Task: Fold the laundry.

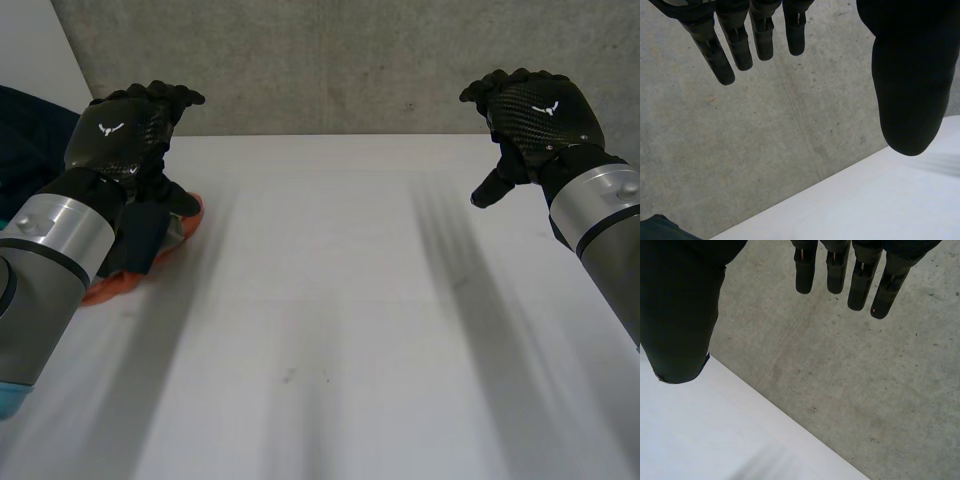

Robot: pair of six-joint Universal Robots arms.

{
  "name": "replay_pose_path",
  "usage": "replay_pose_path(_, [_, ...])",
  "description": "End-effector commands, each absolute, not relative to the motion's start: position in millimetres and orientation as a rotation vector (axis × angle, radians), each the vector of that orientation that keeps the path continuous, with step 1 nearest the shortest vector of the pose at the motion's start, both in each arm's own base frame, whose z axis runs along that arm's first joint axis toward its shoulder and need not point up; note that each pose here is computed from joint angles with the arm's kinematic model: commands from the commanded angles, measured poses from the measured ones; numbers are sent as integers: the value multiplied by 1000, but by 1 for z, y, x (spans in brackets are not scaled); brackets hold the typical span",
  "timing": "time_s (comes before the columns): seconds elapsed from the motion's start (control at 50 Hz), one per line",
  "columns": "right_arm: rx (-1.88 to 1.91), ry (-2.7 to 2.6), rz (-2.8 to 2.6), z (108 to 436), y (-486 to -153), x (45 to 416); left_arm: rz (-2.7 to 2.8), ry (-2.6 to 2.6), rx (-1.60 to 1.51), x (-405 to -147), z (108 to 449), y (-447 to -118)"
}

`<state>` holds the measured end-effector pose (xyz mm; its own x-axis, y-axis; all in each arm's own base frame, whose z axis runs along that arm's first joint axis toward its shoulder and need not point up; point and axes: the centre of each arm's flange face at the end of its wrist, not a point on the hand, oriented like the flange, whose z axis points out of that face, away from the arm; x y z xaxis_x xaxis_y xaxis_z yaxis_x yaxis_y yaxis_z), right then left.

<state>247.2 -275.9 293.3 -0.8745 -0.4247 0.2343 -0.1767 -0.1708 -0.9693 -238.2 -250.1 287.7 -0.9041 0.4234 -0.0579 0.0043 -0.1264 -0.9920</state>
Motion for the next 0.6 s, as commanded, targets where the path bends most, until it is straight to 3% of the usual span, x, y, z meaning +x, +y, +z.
replay_pose_path(0.02, [-704, 1905, -2170, 293, -276, 247, 2121, -1858, -490, -238, 288, -250])
replay_pose_path(0.3, [-707, 1914, -2164, 291, -275, 247, 2216, -1803, -471, -235, 309, -262])
replay_pose_path(0.46, [-711, 1918, -2156, 289, -275, 247, 2509, -1989, -522, -195, 311, -326])
replay_pose_path(0.52, [-714, 1915, -2154, 289, -274, 248, 2621, -2177, -694, -169, 293, -367])
replay_pose_path(0.6, [-719, 1913, -2149, 289, -273, 249, 2656, -2351, -866, -148, 270, -397])
